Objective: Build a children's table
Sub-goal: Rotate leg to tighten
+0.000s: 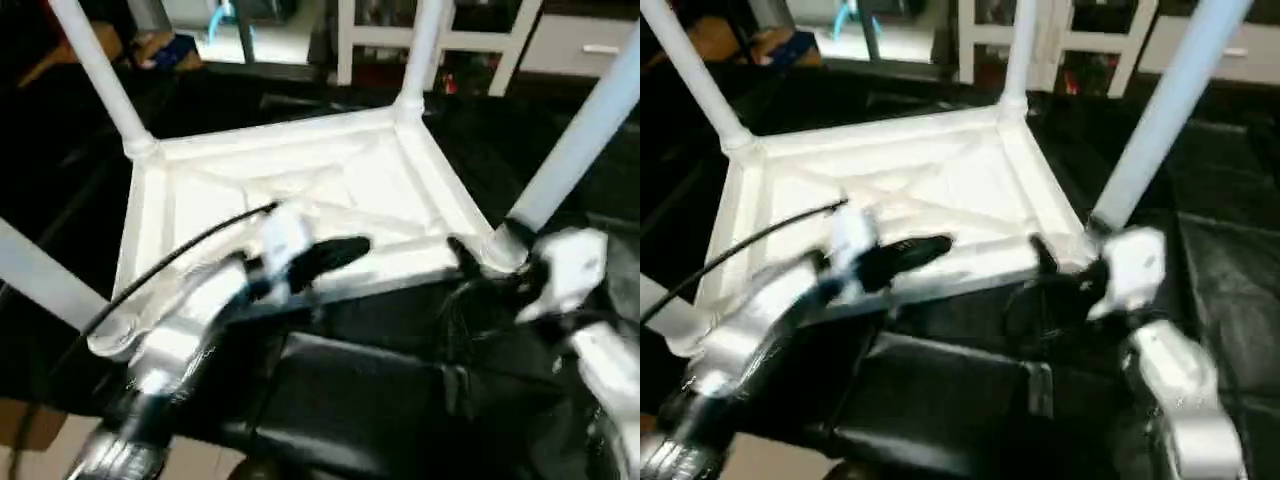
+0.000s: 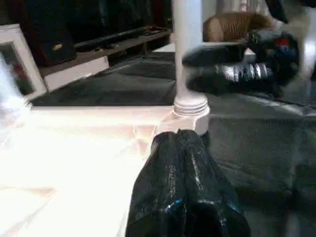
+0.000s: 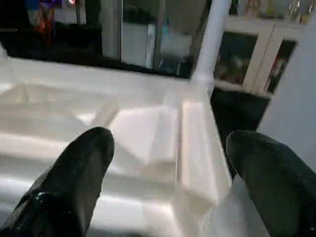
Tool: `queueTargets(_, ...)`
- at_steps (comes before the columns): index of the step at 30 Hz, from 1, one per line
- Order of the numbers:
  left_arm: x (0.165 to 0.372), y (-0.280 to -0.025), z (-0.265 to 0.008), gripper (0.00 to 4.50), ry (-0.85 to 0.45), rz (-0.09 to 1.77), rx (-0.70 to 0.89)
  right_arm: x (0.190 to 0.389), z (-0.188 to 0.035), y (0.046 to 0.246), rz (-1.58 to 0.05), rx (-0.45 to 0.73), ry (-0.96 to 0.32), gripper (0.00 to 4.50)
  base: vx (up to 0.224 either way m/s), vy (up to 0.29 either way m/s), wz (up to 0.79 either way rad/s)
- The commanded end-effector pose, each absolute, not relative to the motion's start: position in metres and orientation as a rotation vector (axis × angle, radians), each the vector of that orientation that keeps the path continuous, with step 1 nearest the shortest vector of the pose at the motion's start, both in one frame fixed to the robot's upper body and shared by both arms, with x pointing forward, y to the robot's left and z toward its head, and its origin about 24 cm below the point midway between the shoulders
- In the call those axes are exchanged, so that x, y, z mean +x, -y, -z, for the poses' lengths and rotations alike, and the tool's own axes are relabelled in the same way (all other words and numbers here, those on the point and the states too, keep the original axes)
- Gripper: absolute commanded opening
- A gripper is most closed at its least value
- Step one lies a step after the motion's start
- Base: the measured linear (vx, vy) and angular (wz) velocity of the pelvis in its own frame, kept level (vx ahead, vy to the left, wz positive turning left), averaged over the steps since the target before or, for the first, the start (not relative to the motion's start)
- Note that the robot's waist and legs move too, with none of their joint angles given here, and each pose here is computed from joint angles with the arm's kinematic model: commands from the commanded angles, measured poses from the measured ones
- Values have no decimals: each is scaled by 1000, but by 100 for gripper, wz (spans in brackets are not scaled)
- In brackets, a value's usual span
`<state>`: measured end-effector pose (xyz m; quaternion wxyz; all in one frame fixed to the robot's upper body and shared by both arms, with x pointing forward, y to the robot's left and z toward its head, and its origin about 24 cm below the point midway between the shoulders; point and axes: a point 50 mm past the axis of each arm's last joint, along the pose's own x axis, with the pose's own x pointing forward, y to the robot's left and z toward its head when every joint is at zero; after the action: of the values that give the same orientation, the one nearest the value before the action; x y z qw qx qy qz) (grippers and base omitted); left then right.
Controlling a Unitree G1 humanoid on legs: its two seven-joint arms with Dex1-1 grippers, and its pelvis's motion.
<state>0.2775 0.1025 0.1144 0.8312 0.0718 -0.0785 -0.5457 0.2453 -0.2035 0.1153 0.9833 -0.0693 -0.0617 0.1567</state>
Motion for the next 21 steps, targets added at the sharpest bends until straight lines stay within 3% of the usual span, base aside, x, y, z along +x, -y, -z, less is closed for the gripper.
queueTargets(1,270,-109,-123,0,165,1146,136,244,-120,204,-312,-132,135,418,0,0,0)
queueTargets(4,261,-120,-121,0,127,1102,123,240,-119,195,-354,-119,139,418,0,0,0)
queueTargets(7,248,-138,-123,0,74,1051,32,227,-112,172,-505,-76,121,418,0,0,0)
queueTargets(10,233,-151,-119,32,10,1026,-30,219,-103,164,-550,-72,84,428,0,0,0)
queueTargets(13,207,-166,-114,58,-79,995,-119,212,-92,176,-451,-66,76,428,0,0,0)
queueTargets(21,179,-200,-118,117,-169,901,-192,198,-102,210,-214,-102,229,428,0,0,0)
